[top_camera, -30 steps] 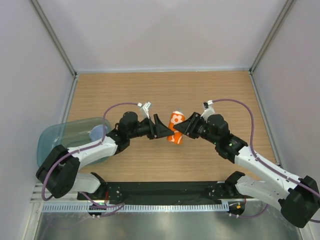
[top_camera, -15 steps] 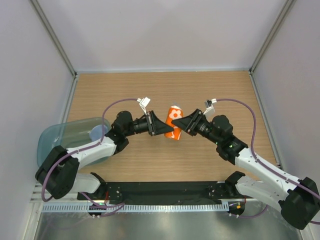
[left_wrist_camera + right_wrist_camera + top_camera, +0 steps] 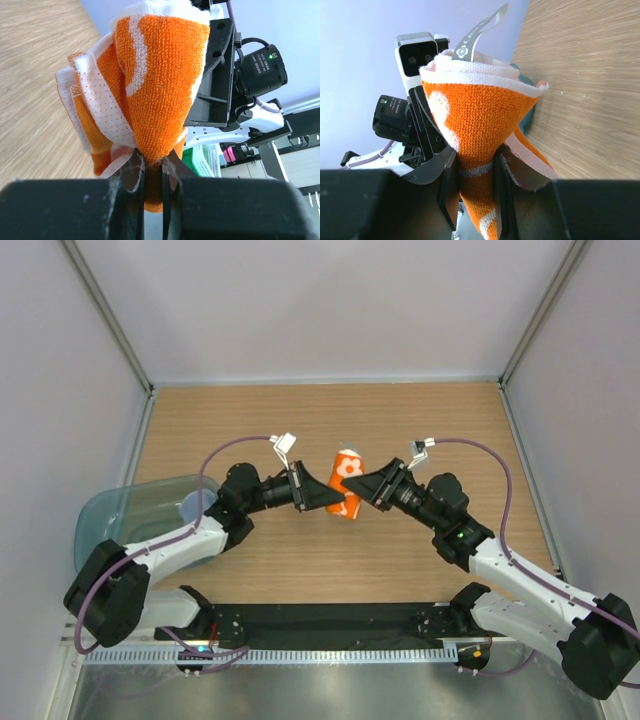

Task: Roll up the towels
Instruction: Place the rolled towel into the container

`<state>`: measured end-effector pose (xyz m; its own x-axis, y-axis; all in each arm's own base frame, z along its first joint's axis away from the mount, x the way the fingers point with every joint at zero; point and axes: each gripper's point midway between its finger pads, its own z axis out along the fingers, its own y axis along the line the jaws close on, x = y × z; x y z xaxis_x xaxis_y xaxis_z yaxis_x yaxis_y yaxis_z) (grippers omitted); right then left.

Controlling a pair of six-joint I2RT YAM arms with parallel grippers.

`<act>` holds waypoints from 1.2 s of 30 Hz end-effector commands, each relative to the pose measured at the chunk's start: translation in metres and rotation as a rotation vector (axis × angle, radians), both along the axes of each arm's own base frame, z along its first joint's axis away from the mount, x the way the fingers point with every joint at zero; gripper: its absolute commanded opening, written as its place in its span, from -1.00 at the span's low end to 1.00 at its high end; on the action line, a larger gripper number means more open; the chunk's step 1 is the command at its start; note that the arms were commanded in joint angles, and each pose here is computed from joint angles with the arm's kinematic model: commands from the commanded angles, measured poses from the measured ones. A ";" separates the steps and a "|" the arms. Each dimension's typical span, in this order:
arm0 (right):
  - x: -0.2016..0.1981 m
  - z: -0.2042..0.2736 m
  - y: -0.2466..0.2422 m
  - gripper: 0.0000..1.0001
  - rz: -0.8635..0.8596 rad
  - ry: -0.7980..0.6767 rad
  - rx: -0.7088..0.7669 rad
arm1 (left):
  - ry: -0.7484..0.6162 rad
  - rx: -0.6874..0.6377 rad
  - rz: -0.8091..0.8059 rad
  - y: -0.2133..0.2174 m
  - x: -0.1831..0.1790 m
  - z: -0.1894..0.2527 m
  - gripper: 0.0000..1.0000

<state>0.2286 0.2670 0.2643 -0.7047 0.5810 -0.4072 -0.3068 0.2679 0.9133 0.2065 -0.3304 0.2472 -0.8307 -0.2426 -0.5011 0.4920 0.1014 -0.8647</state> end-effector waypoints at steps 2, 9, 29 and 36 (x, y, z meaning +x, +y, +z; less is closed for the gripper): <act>-0.017 0.069 0.006 -0.19 0.073 -0.166 0.119 | -0.010 0.038 -0.027 0.002 -0.014 -0.001 -0.99; -0.007 0.055 0.007 0.70 0.043 -0.134 0.030 | -0.072 0.019 0.059 0.026 -0.009 0.041 -0.99; 0.015 0.000 -0.040 0.87 -0.170 -0.029 -0.403 | -0.024 0.608 0.826 0.242 0.019 0.043 -0.99; 0.011 -0.004 -0.037 0.87 -0.141 -0.018 -0.412 | 0.128 1.071 1.287 0.357 0.002 0.024 -1.00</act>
<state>0.2399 0.2294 0.2453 -0.6386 0.4659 -0.6125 -0.2211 0.6512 0.7260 0.2328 -0.0399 0.2955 -0.3946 -0.4693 -0.7900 -0.1511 0.8812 -0.4480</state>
